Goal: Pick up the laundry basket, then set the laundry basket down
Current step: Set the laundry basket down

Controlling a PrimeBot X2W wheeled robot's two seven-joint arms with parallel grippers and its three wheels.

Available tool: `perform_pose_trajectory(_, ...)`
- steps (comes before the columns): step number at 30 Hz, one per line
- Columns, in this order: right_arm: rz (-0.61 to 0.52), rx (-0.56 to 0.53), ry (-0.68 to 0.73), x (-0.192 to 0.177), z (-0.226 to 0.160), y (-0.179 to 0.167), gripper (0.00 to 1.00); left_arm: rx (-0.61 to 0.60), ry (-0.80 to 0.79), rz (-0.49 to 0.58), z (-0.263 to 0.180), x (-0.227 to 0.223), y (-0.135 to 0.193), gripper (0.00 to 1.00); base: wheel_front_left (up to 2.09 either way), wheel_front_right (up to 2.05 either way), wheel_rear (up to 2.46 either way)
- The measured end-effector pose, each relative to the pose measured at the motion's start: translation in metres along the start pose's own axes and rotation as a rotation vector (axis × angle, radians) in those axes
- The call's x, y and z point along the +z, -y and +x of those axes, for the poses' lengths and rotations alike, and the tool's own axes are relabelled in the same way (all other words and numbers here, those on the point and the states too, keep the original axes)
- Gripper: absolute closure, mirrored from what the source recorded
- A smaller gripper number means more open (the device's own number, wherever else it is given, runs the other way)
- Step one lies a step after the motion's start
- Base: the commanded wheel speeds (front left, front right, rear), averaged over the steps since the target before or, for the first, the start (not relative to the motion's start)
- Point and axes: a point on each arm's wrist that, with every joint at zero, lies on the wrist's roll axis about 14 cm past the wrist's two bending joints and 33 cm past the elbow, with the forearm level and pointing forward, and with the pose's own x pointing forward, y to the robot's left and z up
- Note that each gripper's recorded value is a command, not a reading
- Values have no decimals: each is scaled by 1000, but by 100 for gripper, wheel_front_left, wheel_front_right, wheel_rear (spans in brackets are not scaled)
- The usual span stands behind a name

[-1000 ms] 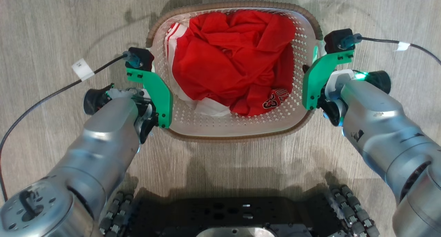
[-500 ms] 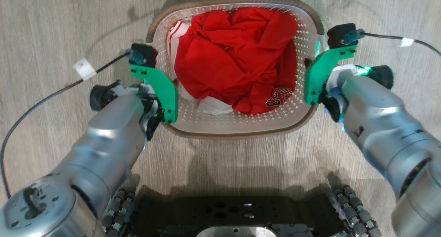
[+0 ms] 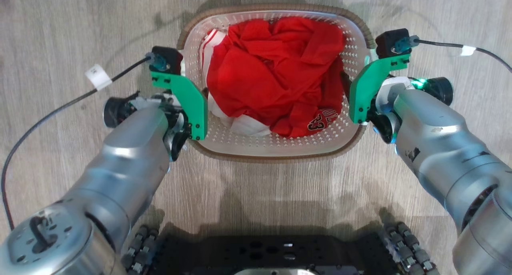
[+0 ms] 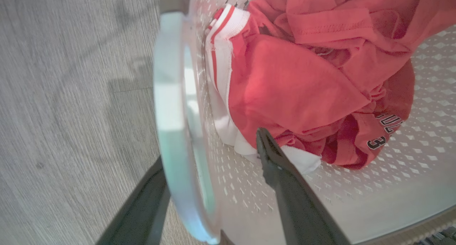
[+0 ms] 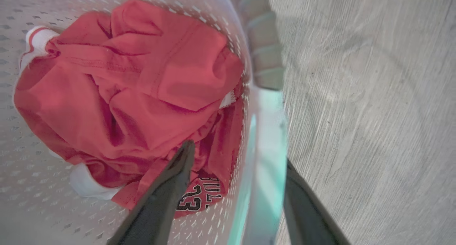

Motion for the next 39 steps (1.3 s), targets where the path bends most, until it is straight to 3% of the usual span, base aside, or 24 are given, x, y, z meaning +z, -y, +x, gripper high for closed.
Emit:
perform_pose_trajectory(8,-10,-22,5,1,-29,-2,0,21,-38,-7,-24,-11,2,0,0,0,0)
perform_pose_trajectory(19,11,-38,77,-8,-98,-27,0,6,49,23,-84,-19,25,0,0,0,0)
perform_pose_trajectory(35,98,-9,575,43,-214,-65,0,-26,551,42,-188,27,61,0,0,0,0)
perform_pose_trajectory(39,107,21,738,76,-256,-71,0,-48,658,32,-212,36,70,0,0,0,0)
